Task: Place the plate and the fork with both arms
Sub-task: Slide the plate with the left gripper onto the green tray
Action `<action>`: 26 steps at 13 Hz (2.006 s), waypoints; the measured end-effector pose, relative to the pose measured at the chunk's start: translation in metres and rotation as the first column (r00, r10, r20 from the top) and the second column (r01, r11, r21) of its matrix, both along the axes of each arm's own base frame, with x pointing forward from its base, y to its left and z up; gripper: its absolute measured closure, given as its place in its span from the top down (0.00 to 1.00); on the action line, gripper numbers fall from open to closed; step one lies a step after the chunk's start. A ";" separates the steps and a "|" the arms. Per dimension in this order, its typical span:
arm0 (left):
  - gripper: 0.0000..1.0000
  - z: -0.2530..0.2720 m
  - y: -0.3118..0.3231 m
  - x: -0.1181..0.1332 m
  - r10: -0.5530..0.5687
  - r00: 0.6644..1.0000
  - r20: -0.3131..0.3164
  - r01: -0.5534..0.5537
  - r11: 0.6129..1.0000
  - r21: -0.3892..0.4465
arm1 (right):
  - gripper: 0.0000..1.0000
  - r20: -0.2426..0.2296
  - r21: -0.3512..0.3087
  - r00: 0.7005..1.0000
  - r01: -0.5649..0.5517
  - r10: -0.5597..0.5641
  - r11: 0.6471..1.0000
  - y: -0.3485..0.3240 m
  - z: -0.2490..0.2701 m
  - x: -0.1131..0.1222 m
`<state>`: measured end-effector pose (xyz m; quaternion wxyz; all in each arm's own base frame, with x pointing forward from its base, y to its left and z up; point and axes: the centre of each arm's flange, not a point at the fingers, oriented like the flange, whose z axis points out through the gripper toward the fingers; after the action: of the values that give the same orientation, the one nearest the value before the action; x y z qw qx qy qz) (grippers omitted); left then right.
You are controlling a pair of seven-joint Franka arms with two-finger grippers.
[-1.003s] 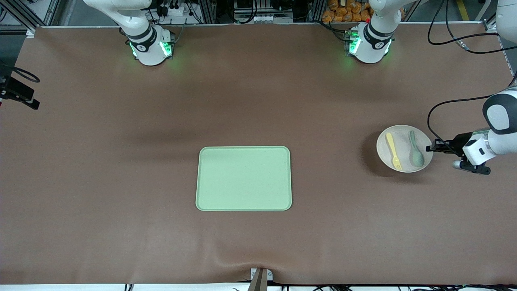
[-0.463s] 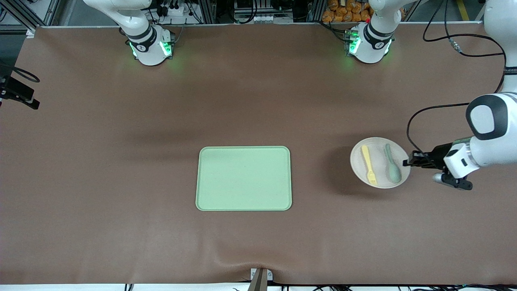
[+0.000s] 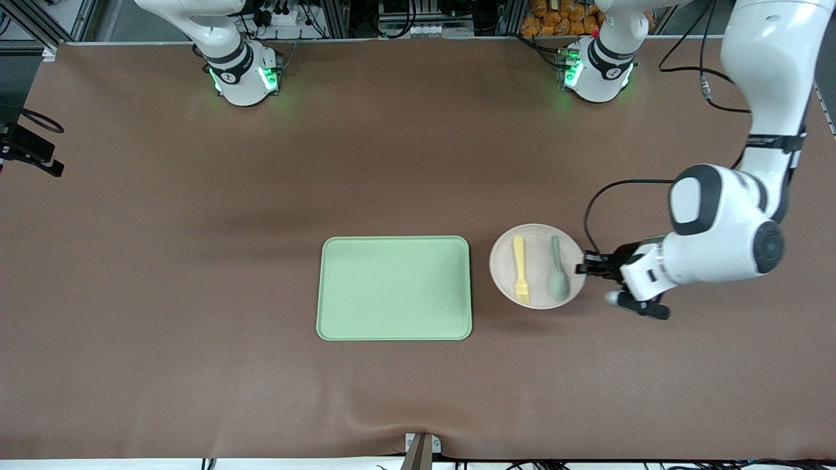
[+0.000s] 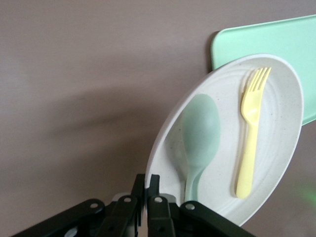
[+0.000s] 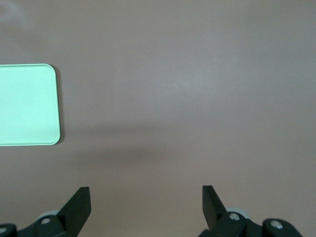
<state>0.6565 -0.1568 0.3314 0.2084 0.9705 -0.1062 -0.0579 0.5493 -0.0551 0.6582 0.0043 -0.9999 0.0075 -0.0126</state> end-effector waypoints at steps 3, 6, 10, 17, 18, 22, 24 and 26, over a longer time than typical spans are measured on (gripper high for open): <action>0.06 -0.025 -0.042 0.017 0.046 0.999 0.010 -0.046 0.999 -0.017 | 1.00 0.000 0.001 1.000 0.001 -0.001 1.000 0.000 0.000 0.000; 0.06 -0.047 -0.085 0.023 0.087 0.995 0.041 -0.087 0.996 -0.008 | 1.00 0.000 0.001 1.000 0.001 -0.001 1.000 -0.001 0.000 0.000; 0.06 -0.064 -0.163 0.001 0.153 0.987 0.052 -0.153 0.988 0.011 | 1.00 -0.001 0.001 1.000 0.002 -0.002 1.000 -0.001 0.000 0.000; 0.06 -0.121 -0.204 -0.016 0.193 0.977 0.086 -0.197 0.980 0.037 | 1.00 -0.001 0.001 1.000 0.003 -0.003 1.000 -0.001 0.000 0.000; 0.06 -0.125 -0.207 -0.017 0.192 0.977 0.091 -0.196 0.980 0.038 | 1.00 -0.001 0.001 1.000 0.003 -0.003 1.000 -0.001 0.000 0.000; 0.06 -0.127 -0.216 -0.020 0.188 0.976 0.107 -0.192 0.981 0.034 | 1.00 -0.005 0.001 1.000 0.003 -0.003 1.000 -0.001 -0.001 -0.001; 0.06 -0.127 -0.218 -0.022 0.185 0.977 0.107 -0.189 0.981 0.034 | 1.00 -0.008 0.002 1.000 0.003 -0.003 1.000 -0.001 -0.001 -0.001; 0.06 -0.127 -0.224 -0.025 0.186 0.977 0.103 -0.191 0.981 0.035 | 1.00 -0.009 0.002 1.000 0.003 -0.003 1.000 -0.002 -0.001 -0.001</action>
<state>0.6310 -0.3812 0.2044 0.1858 0.9823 -0.0225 0.0078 0.5483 -0.0566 0.6571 0.0051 -0.9999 0.0091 -0.0082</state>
